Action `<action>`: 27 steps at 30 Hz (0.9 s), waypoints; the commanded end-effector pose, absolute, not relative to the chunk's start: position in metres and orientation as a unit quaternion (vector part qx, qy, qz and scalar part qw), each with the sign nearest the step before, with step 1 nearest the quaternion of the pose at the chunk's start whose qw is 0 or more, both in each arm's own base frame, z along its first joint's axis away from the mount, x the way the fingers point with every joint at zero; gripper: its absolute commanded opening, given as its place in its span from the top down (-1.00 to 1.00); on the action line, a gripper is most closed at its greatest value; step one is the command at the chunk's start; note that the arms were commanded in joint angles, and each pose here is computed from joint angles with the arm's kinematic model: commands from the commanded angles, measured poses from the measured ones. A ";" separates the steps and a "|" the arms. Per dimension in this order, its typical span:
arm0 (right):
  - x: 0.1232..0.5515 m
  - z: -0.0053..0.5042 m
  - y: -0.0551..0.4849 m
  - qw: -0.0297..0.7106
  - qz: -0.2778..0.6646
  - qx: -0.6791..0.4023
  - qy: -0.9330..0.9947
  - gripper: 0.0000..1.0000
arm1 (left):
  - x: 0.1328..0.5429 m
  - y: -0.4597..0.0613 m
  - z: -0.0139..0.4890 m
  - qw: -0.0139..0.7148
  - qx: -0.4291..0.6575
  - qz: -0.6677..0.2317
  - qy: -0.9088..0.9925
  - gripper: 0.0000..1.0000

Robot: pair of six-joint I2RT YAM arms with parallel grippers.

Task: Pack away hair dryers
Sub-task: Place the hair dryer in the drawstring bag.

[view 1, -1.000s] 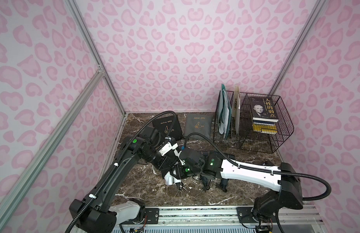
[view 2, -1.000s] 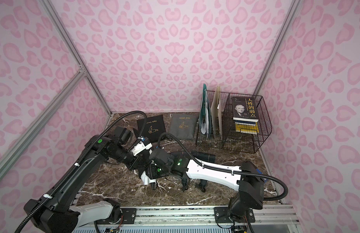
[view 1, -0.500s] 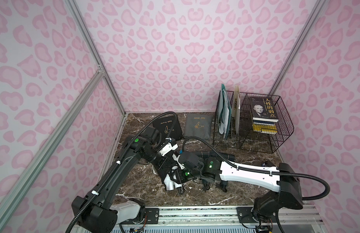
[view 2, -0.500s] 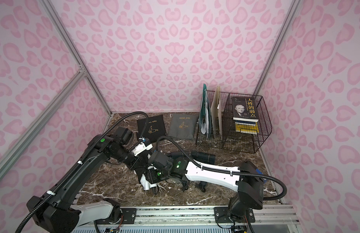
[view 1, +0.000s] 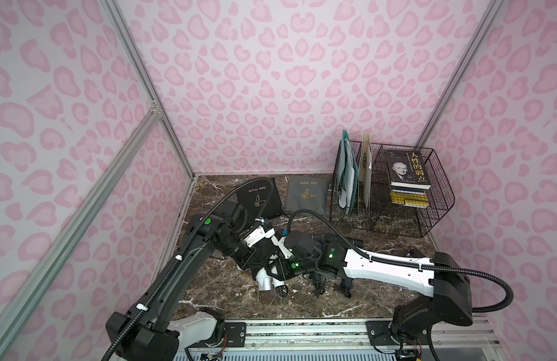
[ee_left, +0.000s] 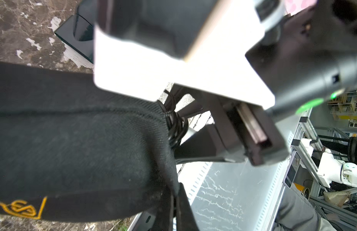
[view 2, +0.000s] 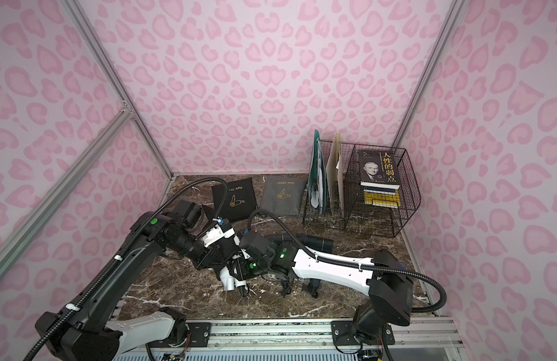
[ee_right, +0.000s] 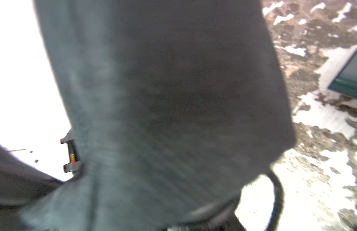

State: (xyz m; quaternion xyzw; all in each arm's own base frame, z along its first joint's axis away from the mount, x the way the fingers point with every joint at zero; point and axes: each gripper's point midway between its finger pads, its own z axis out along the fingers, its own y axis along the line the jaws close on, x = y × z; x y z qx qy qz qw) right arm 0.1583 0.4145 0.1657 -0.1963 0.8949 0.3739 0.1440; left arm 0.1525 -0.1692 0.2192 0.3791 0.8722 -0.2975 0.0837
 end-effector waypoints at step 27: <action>0.177 0.194 0.435 0.164 0.436 -0.175 0.868 -0.01 | 0.148 -0.180 0.243 0.065 0.387 -0.338 0.855 0.97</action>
